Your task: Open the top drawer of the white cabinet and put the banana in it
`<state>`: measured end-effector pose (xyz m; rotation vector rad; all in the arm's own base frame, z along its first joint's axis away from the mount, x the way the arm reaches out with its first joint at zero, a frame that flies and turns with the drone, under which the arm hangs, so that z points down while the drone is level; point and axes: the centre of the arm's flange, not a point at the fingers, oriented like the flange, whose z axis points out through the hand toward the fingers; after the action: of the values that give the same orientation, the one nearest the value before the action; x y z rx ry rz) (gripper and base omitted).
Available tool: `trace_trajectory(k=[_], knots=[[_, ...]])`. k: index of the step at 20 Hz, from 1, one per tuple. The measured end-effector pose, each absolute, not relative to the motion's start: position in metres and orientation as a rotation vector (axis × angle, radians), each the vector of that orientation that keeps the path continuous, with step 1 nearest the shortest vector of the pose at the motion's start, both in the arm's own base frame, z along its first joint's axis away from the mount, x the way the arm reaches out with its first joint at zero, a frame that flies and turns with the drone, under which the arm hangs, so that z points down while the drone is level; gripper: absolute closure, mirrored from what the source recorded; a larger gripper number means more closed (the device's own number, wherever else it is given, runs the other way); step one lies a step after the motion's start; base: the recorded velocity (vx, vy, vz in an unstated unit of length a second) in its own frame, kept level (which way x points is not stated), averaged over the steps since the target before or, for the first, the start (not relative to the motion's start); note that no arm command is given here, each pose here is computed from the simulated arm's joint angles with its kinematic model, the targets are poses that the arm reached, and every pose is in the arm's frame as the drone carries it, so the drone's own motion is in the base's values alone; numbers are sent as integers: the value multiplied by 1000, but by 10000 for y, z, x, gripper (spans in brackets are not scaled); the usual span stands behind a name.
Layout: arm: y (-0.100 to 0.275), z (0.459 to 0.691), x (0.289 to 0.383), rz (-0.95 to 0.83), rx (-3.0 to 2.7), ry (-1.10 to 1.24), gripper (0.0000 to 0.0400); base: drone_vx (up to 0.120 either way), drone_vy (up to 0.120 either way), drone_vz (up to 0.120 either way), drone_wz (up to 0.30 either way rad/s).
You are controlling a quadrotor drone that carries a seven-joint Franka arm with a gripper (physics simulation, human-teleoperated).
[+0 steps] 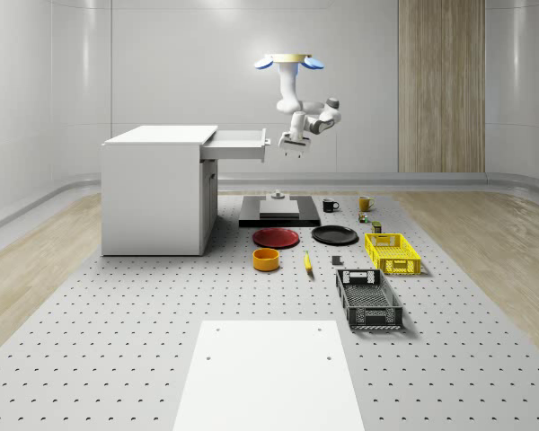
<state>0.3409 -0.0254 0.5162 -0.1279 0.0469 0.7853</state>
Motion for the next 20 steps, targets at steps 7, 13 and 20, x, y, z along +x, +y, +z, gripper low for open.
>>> trace_trajectory(k=[7, 13, 20], knots=[[-158, 5149, 3408, 785, -38, 13, 0, 120, 120, -120, 0], [-133, 5148, 3408, 785, -14, 4, 0, 120, 120, -120, 0], [-124, 5147, 3407, 785, -6, 0, 0, 120, 120, -120, 0]])
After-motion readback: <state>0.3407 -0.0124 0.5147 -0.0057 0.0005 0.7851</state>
